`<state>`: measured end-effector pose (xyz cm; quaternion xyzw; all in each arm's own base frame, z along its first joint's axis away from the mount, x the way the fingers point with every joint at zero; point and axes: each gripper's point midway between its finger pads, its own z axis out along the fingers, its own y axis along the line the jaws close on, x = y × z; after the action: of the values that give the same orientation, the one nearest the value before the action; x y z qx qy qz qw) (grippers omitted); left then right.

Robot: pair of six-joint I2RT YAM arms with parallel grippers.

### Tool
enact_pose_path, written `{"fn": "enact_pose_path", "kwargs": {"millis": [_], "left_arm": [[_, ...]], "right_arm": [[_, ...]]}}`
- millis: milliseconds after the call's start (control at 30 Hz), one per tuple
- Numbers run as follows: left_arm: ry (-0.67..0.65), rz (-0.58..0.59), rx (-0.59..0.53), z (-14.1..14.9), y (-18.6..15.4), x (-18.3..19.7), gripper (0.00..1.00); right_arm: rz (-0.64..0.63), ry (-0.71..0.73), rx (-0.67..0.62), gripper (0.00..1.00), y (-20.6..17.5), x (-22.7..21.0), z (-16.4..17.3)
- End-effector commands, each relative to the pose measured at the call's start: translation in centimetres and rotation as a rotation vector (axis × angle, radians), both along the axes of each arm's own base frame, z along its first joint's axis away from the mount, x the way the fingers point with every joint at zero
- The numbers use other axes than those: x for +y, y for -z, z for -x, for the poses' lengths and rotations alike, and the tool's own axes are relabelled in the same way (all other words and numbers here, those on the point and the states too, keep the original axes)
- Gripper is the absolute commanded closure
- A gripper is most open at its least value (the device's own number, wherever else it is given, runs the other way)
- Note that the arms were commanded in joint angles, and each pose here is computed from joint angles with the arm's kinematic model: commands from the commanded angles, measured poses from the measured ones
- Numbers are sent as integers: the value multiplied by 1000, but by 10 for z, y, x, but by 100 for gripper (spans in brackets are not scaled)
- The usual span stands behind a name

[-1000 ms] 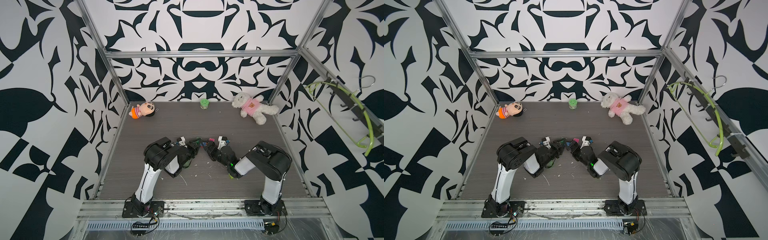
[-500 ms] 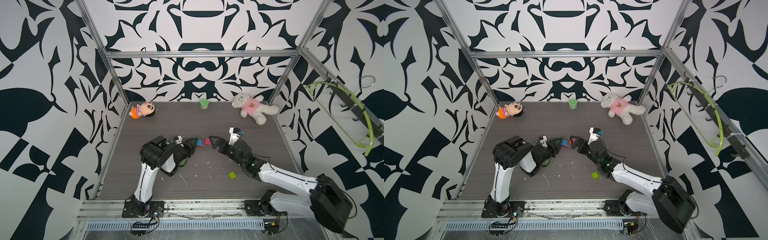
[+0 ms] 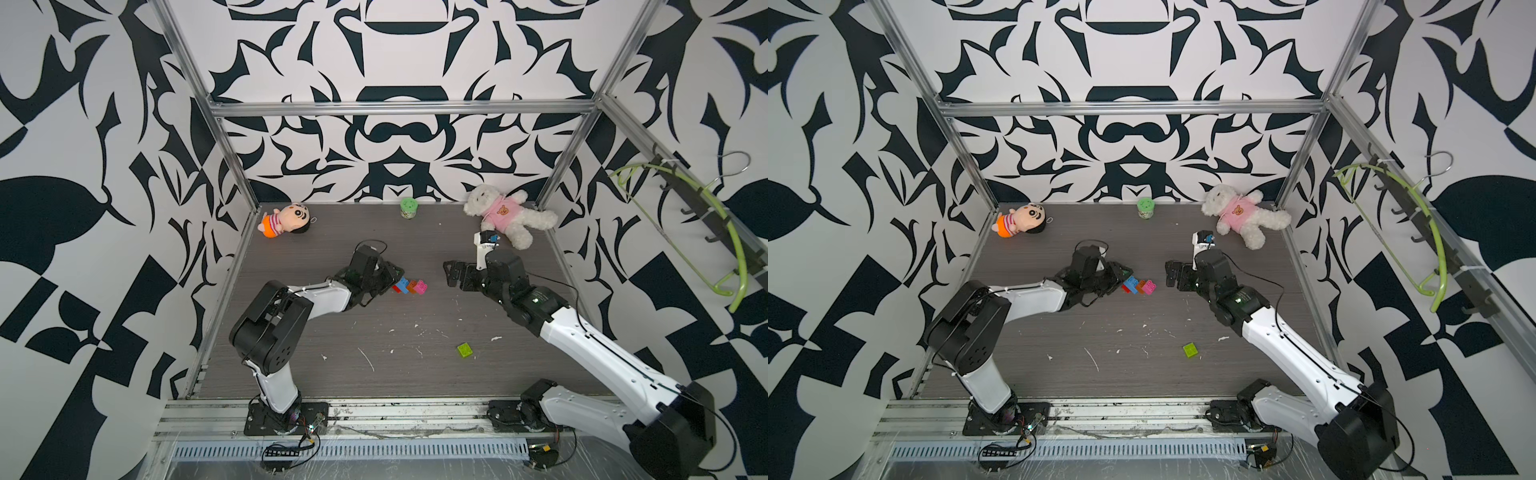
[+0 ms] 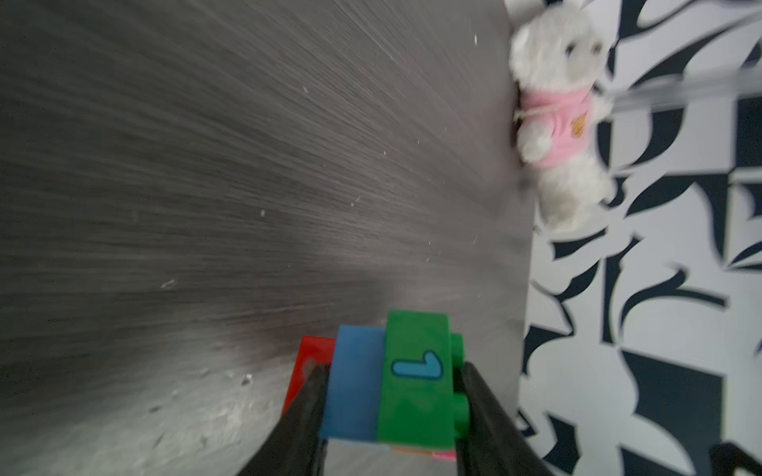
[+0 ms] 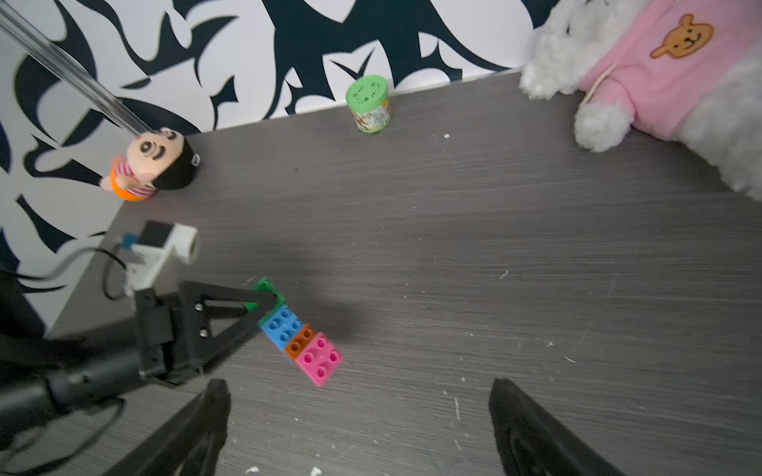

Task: Assemble the letter v with lego
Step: Place the lego brick at the center of the board.

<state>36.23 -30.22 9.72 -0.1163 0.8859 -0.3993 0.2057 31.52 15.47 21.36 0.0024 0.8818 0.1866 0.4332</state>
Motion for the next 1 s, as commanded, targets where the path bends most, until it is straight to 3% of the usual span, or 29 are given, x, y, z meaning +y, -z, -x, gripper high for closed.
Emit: {"fn": "enact_pose_path", "kwargs": {"millis": [0,133,300,533,733,967], "left_arm": [[244,-213,131,39,18,27,77],[409,-210,186,37,1,28,78],[556,-379,231,37,-13,41,79],[768,-617,313,51,-5,67,84],[913,-939,247,41,6,85,82],[1058,-1054,195,18,29,68,83]], "right_arm": [[8,-70,19,0,-7,-3,3],[34,-75,62,0,1,-5,4],[37,-71,107,0,18,-6,7],[31,-86,188,3,43,-2,14],[21,-89,248,4,63,-1,23],[29,-81,368,5,83,-7,47]]}}
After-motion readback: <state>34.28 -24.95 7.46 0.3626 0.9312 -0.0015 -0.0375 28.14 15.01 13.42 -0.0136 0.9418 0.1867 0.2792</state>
